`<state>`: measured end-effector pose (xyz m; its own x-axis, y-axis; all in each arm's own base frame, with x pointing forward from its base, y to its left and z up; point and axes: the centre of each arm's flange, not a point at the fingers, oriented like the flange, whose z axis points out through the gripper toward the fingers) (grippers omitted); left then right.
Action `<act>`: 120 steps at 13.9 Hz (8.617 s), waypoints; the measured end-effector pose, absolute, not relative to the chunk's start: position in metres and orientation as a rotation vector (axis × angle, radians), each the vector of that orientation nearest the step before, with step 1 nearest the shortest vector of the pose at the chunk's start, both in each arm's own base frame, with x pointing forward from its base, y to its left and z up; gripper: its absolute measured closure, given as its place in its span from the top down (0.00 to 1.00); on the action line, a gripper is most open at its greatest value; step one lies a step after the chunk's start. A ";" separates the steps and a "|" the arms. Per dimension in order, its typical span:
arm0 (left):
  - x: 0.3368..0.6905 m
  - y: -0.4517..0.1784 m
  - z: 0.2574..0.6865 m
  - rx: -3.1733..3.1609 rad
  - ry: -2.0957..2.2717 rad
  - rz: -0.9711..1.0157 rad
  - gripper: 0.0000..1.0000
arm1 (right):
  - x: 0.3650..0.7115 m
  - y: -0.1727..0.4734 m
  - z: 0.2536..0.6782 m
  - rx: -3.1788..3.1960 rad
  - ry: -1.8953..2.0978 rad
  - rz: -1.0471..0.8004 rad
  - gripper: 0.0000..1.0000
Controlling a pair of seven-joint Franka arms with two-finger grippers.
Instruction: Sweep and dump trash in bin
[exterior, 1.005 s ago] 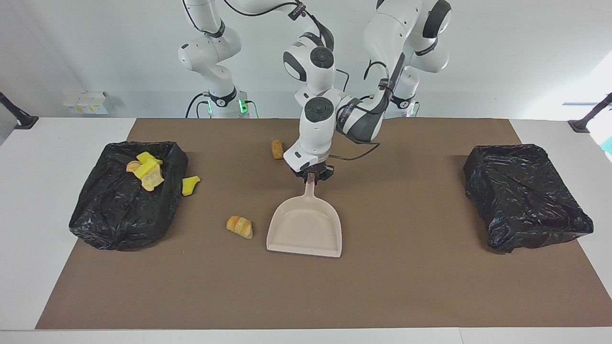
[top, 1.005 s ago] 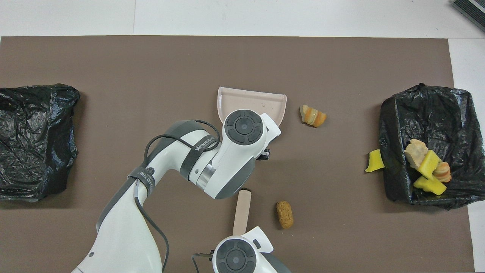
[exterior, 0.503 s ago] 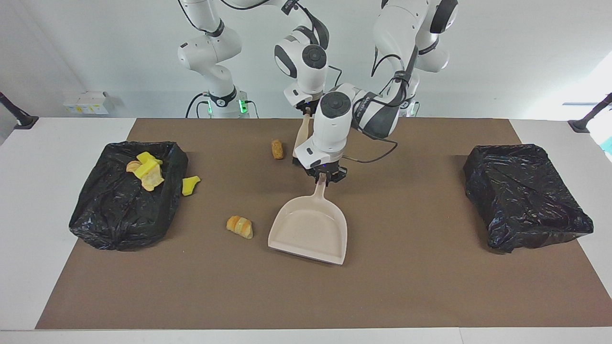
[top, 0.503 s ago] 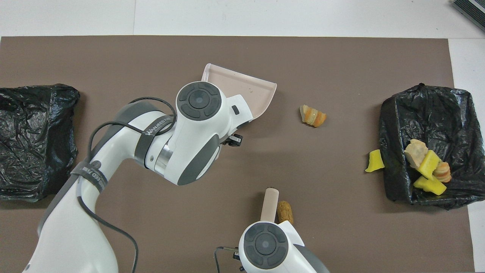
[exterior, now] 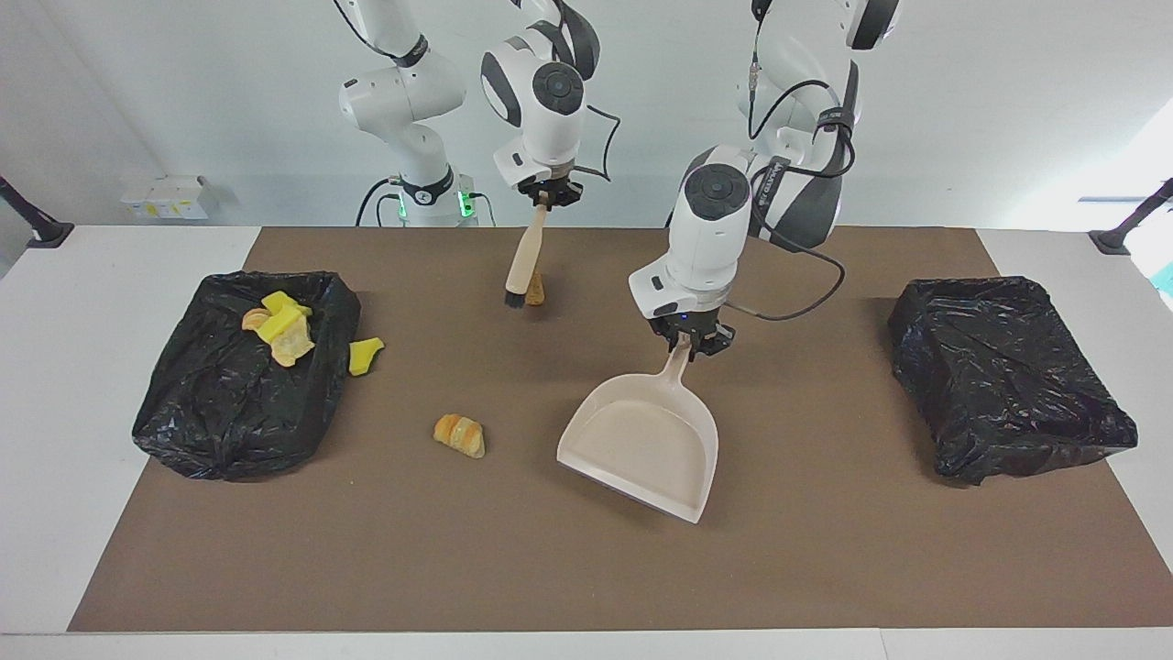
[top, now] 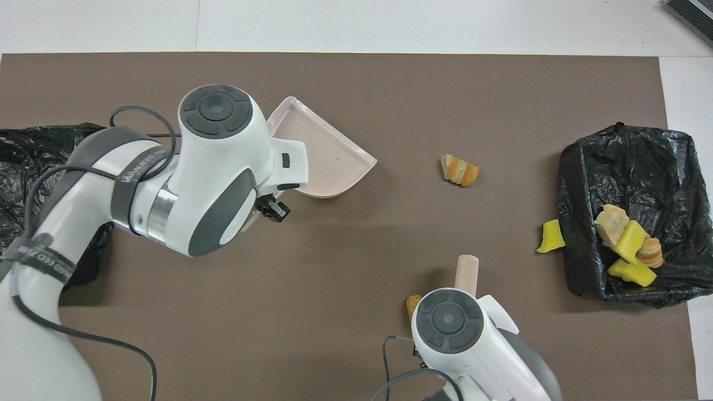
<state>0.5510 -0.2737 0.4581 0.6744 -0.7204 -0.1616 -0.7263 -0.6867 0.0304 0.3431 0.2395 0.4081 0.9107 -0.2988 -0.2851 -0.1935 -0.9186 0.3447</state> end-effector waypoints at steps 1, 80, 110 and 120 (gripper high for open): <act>0.546 -0.256 0.465 -2.807 1.311 0.270 0.32 | 0.356 0.217 0.404 2.746 -0.364 -0.487 0.26; 0.388 -0.250 0.377 -2.508 1.762 0.192 0.32 | 0.435 0.269 0.418 3.122 0.309 -0.578 0.26; 0.389 -0.250 0.378 -2.515 1.752 0.186 0.32 | 0.451 0.299 0.336 3.006 0.476 -0.409 0.26; 0.389 -0.249 0.378 -2.516 1.749 0.188 0.32 | 0.401 0.371 0.372 3.228 0.474 -0.517 0.26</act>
<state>0.3891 -0.2491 0.3777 0.3441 -0.9283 -0.1410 -0.9370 -0.3491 0.0116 0.4006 0.3706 0.3723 0.9104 0.3038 -0.2810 0.2534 -0.9461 -0.2018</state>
